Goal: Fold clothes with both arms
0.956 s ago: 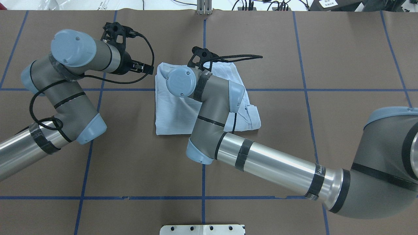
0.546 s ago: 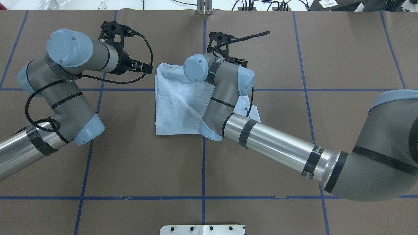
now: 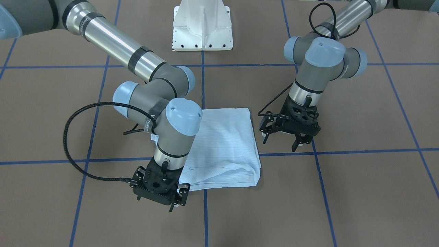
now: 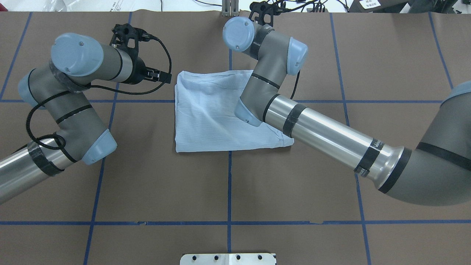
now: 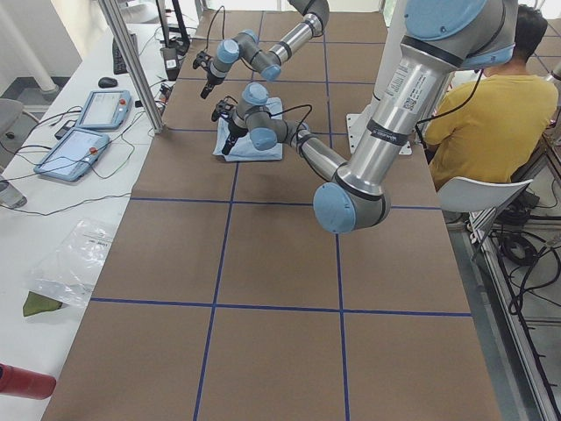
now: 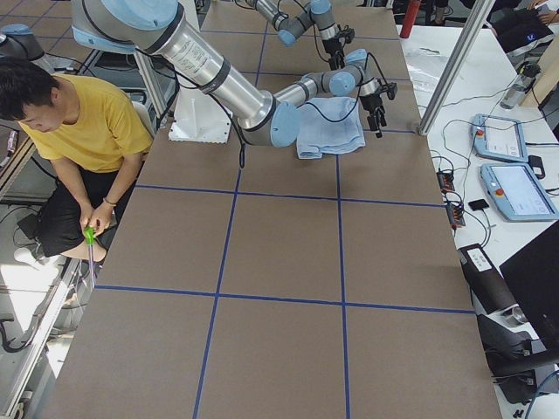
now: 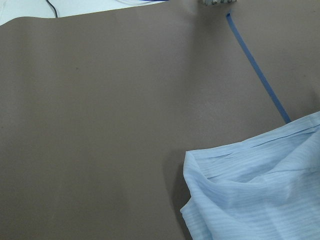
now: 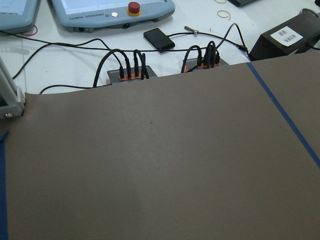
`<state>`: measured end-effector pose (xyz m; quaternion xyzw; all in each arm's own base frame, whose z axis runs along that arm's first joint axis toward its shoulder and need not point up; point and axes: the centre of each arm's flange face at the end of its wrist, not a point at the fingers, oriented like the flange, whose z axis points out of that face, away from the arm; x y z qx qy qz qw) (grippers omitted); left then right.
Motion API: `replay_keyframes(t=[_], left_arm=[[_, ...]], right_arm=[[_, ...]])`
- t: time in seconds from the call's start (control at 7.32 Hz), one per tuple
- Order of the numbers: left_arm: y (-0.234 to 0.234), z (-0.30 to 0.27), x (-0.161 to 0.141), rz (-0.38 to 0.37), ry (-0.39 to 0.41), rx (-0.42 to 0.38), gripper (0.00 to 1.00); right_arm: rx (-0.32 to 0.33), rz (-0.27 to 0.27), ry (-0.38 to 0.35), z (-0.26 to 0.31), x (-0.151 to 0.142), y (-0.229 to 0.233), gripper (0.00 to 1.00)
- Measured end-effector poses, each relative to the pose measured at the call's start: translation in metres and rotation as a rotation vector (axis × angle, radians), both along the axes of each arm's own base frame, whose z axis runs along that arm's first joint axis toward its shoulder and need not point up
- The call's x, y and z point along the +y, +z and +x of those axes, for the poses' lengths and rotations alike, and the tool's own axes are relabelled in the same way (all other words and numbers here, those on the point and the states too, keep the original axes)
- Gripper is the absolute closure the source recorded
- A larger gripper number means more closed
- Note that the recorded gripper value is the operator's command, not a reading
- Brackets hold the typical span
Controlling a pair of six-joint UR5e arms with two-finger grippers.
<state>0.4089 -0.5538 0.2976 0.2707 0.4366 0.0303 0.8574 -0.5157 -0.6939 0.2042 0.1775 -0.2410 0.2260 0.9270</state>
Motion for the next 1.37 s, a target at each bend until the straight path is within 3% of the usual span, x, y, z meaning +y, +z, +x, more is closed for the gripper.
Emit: replay_keyframes(t=[0.27, 0.55, 0.96, 1.23, 1.37], left_arm=[[0.014, -0.019, 0.019, 0.002, 0.008, -0.007, 0.0], [0.031, -0.061, 0.064, 0.008, 0.063, -0.048, 0.0], [0.059, -0.159, 0.116, 0.104, 0.142, -0.176, 0.0], [0.095, -0.243, 0.115, 0.17, 0.204, -0.264, 0.0], [0.118, -0.285, 0.117, 0.165, 0.224, -0.279, 0.0]], right_arm=[[-0.031, -0.029, -0.184, 0.095, 0.01, 0.018, 0.0], [-0.022, 0.023, -0.376, 0.217, 0.044, 0.093, 0.0], [0.001, 0.081, -0.639, 0.407, 0.098, 0.224, 0.0], [-0.023, 0.083, -0.712, 0.52, 0.144, 0.308, 0.0], [-0.061, 0.038, -0.702, 0.551, 0.179, 0.351, 0.0]])
